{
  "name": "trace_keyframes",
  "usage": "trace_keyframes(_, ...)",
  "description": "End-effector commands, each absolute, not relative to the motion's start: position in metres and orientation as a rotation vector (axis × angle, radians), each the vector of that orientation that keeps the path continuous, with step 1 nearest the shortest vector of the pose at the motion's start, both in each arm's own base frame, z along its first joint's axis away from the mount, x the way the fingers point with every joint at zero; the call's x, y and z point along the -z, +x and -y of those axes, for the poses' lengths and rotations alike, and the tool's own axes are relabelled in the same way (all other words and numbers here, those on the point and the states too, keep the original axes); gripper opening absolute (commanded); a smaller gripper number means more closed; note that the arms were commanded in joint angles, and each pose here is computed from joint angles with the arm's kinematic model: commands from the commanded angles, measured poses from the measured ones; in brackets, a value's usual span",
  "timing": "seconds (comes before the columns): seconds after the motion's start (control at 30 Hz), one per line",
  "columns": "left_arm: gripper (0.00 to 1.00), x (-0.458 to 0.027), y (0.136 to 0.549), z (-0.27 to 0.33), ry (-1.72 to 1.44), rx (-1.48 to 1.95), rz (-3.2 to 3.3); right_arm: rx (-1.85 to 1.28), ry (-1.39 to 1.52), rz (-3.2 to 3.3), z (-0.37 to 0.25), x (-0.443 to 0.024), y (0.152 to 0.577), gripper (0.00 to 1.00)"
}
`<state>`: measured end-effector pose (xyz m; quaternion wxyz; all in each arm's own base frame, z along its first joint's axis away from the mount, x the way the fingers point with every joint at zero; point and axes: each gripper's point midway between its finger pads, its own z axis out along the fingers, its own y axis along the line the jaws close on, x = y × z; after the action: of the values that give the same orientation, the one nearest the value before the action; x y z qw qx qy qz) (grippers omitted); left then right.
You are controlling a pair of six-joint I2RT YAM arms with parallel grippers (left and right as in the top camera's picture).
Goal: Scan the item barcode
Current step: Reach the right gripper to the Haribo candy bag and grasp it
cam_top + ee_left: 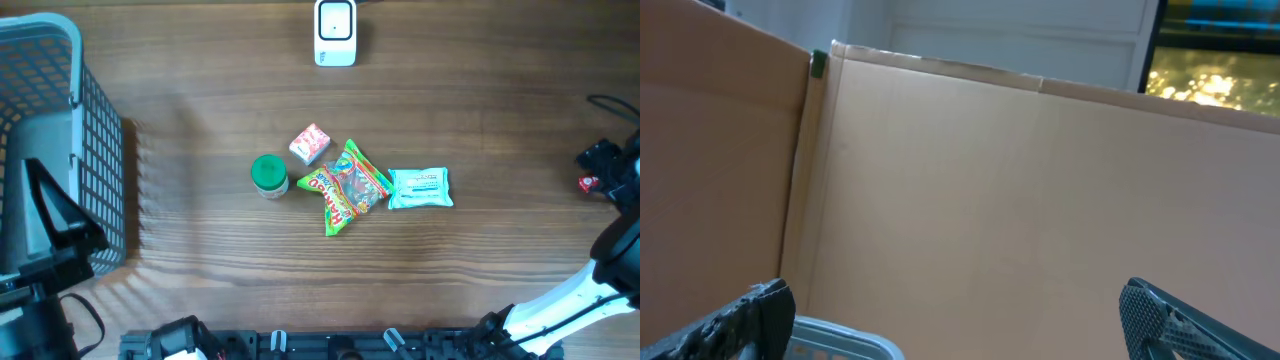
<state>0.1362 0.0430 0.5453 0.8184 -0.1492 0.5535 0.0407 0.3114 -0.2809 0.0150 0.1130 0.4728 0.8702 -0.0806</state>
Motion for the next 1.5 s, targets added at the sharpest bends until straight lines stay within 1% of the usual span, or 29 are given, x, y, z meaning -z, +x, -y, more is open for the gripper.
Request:
trace_keyframes(0.0, 1.00, -0.544, 0.143, -0.019, -0.214, 0.024, -1.212, 0.025, 1.360, -2.469, 0.270, -0.074, 0.355, 1.00)
trace_keyframes(0.07, 1.00, -0.544, 0.145, 0.003, -0.103, 0.099, -1.228, -0.127, 1.323, -2.483, 0.249, -0.095, 0.367, 1.00)
trace_keyframes(0.1, 1.00, -0.548, 0.144, 0.017, -0.030, 0.153, -1.222, -0.247, 1.280, -2.503, 0.227, -0.111, 0.374, 1.00)
trace_keyframes(0.2, 1.00, -0.562, 0.145, 0.025, -0.029, 0.262, -1.177, -0.341, 1.203, -2.550, 0.190, -0.129, 0.380, 1.00)
trace_keyframes(0.3, 1.00, -0.565, 0.148, 0.023, -0.056, 0.306, -1.167, -0.392, 1.087, -2.646, 0.142, -0.140, 0.382, 1.00)
trace_keyframes(0.43, 1.00, -0.567, 0.148, 0.020, -0.077, 0.308, -1.160, -0.413, 0.751, -2.846, 0.065, -0.144, 0.378, 1.00)
trace_keyframes(0.53, 1.00, -0.568, 0.148, 0.011, -0.154, 0.319, -1.142, -0.431, 0.457, -2.989, 0.003, -0.143, 0.366, 0.99)
trace_keyframes(0.63, 1.00, -0.568, 0.148, 0.011, -0.157, 0.322, -1.143, -0.361, 0.211, -3.089, -0.046, -0.139, 0.351, 0.99)
trace_keyframes(0.67, 1.00, -0.568, 0.147, 0.011, -0.156, 0.321, -1.141, -0.328, 0.132, -3.112, -0.062, -0.138, 0.345, 0.96)
trace_keyframes(0.7, 1.00, -0.568, 0.146, 0.011, -0.155, 0.321, -1.140, -0.312, 0.075, -3.125, -0.075, -0.138, 0.341, 0.96)
trace_keyframes(0.93, 1.00, -0.570, 0.144, 0.011, -0.153, 0.306, -1.130, -0.186, -0.117, -3.160, -0.145, -0.134, 0.313, 0.96)
trace_keyframes(1.03, 1.00, -0.571, 0.139, 0.010, -0.160, 0.295, -1.118, 0.061, -0.120, -3.111, -0.157, -0.126, 0.305, 0.97)
trace_keyframes(1.1, 1.00, -0.572, 0.134, 0.012, -0.154, 0.293, -1.108, 0.130, -0.178, -3.072, -0.173, -0.121, 0.298, 0.97)
trace_keyframes(1.2, 1.00, -0.574, 0.120, 0.019, -0.133, 0.297, -1.086, 0.072, -0.351, -2.988, -0.211, -0.110, 0.295, 1.00)
trace_keyframes(1.3, 1.00, -0.575, 0.105, 0.042, -0.029, 0.362, -1.078, 0.008, -0.486, -2.906, -0.240, -0.098, 0.295, 0.99)
trace_keyframes(1.33, 1.00, -0.576, 0.100, 0.050, 0.013, 0.391, -1.075, -0.004, -0.506, -2.891, -0.246, -0.093, 0.293, 0.96)
trace_keyframes(1.37, 1.00, -0.577, 0.095, 0.056, 0.048, 0.417, -1.068, -0.010, -0.520, -2.886, -0.250, -0.087, 0.290, 0.87)
trace_keyframes(1.4, 1.00, -0.577, 0.091, 0.059, 0.064, 0.437, -1.063, -0.016, -0.521, -2.892, -0.252, -0.079, 0.285, 0.77)
trace_keyframes(1.43, 1.00, -0.578, 0.087, 0.062, 0.082, 0.449, -1.058, -0.019, -0.515, -2.903, -0.253, -0.074, 0.282, 0.72)
trace_keyframes(1.47, 1.00, -0.578, 0.083, 0.064, 0.109, 0.447, -1.050, -0.018, -0.512, -2.913, -0.253, -0.068, 0.278, 0.70)
